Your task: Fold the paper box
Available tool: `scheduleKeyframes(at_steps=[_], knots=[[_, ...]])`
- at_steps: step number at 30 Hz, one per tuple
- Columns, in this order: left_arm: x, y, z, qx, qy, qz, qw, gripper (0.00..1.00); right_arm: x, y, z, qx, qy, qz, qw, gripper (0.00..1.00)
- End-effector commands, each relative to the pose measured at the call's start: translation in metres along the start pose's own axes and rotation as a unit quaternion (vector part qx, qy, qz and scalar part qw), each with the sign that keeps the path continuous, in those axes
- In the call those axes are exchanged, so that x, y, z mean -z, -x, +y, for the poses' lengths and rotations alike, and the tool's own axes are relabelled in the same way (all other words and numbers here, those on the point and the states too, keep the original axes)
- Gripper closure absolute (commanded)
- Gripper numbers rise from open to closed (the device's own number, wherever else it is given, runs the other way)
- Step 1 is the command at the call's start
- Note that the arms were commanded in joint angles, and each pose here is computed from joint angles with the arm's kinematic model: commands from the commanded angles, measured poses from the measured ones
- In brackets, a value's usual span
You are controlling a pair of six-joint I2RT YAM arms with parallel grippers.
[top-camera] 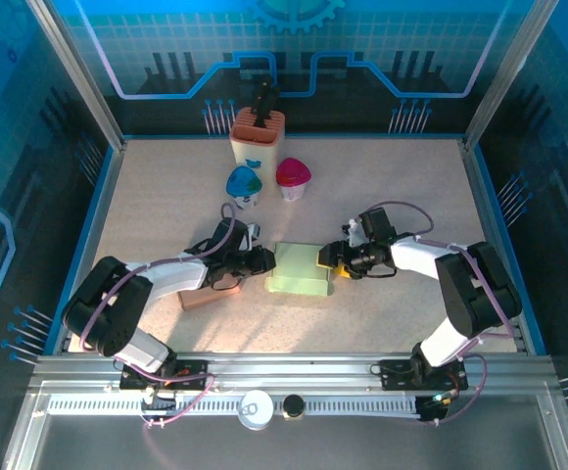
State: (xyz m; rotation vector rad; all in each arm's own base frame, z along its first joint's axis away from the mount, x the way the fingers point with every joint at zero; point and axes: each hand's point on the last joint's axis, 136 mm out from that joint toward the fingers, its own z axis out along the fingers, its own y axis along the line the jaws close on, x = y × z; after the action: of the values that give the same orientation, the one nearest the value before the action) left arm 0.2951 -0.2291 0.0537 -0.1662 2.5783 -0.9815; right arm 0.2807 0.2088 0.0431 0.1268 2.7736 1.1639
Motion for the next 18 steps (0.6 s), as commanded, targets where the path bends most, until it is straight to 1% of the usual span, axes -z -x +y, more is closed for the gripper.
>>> scheduleKeyframes(at_steps=[1, 8, 12, 16, 18], knots=[[-0.002, -0.005, 0.004, -0.003, -0.006, 0.01, 1.0, 0.78, 0.0, 0.001, 0.001, 0.012, 0.014, 0.002, 1.0, 0.29], [-0.005, -0.009, 0.011, -0.004, 0.001, 0.017, 1.0, 0.78, -0.006, 0.0, 0.001, 0.012, 0.027, 0.011, 0.999, 0.28], [-0.006, -0.008, 0.015, -0.001, 0.004, 0.017, 1.0, 0.79, -0.008, 0.0, 0.001, 0.01, 0.031, 0.012, 0.999, 0.28], [-0.003, -0.006, 0.018, 0.003, 0.004, 0.009, 1.0, 0.87, -0.008, 0.001, 0.003, 0.011, 0.038, 0.009, 0.999, 0.28], [-0.002, -0.005, 0.019, 0.005, 0.002, 0.006, 1.0, 0.88, -0.007, 0.001, 0.006, 0.013, 0.047, 0.009, 0.999, 0.28]])
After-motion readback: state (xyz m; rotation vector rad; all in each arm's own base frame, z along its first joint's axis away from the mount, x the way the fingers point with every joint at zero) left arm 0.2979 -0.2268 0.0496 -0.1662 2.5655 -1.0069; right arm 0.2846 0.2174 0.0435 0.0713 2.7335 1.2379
